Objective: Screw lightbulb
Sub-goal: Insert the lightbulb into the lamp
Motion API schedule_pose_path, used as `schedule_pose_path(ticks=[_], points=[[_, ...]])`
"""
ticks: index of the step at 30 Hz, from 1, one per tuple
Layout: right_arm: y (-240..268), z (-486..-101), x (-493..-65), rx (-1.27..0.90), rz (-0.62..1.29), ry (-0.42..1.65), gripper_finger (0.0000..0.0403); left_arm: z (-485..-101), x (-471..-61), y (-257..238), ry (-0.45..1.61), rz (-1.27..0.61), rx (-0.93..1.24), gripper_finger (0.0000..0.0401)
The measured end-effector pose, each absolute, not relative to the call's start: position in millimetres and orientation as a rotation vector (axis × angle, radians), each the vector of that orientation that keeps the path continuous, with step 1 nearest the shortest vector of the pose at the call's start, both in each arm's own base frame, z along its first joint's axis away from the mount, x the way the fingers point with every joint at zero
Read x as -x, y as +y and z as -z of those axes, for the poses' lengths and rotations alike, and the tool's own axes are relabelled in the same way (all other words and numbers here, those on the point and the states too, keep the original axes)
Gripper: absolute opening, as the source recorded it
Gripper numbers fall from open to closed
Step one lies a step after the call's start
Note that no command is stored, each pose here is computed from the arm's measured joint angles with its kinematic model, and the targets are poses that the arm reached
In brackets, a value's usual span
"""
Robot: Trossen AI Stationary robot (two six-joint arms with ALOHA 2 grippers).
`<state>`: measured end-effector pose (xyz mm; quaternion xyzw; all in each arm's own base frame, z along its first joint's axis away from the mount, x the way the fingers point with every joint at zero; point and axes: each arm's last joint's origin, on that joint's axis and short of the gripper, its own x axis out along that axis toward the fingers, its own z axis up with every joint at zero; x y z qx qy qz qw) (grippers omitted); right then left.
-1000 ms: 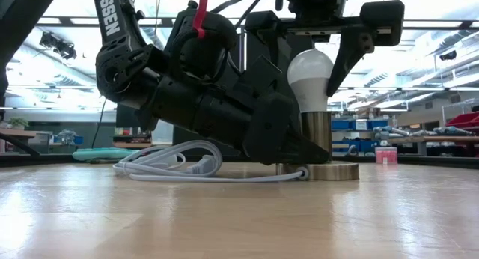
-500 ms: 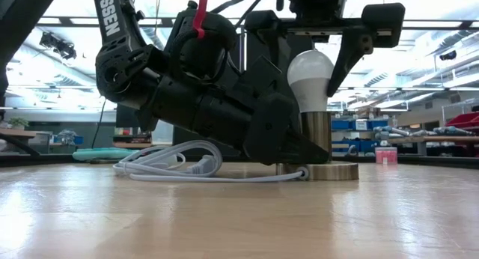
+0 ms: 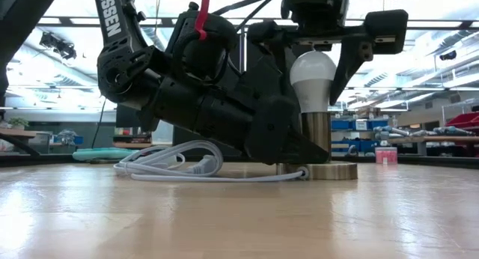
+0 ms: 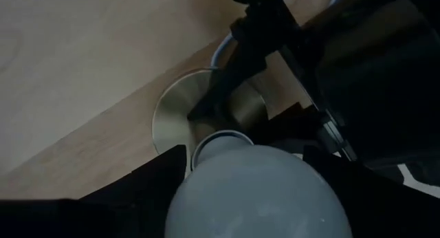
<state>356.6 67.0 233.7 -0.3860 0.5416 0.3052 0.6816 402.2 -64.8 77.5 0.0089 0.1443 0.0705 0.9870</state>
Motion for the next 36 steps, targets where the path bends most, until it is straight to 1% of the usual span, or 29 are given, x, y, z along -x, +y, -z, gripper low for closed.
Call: schedule_pose_path(ticks=[4, 7, 14, 22, 29, 36], points=[[61.6, -233.6, -357.5, 0.854, -0.674, 1.221, 0.0306, -77.5, -402.2, -64.9, 0.29, -0.141, -0.018, 0.02], [60.1, -233.6, -357.7, 0.854, -0.711, 1.206, 0.0307, -77.5, -402.2, -65.1, 0.29, -0.141, -0.018, 0.02], [60.3, -233.3, -356.8, 0.909, -0.776, 1.188, 0.0291, -77.6, -402.2, -65.2, 0.29, -0.14, -0.018, 0.02], [57.5, -233.3, -357.2, 0.901, -0.776, 1.188, 0.0265, -77.8, -402.2, -65.3, 0.29, -0.14, -0.018, 0.02], [58.2, -233.2, -357.7, 0.88, -0.773, 1.183, 0.027, -77.8, -402.2, -65.5, 0.29, -0.137, -0.018, 0.02], [58.3, -233.2, -358.0, 0.82, -0.727, 1.2, 0.0265, -77.9, -402.2, -65.5, 0.289, -0.136, -0.018, 0.02]])
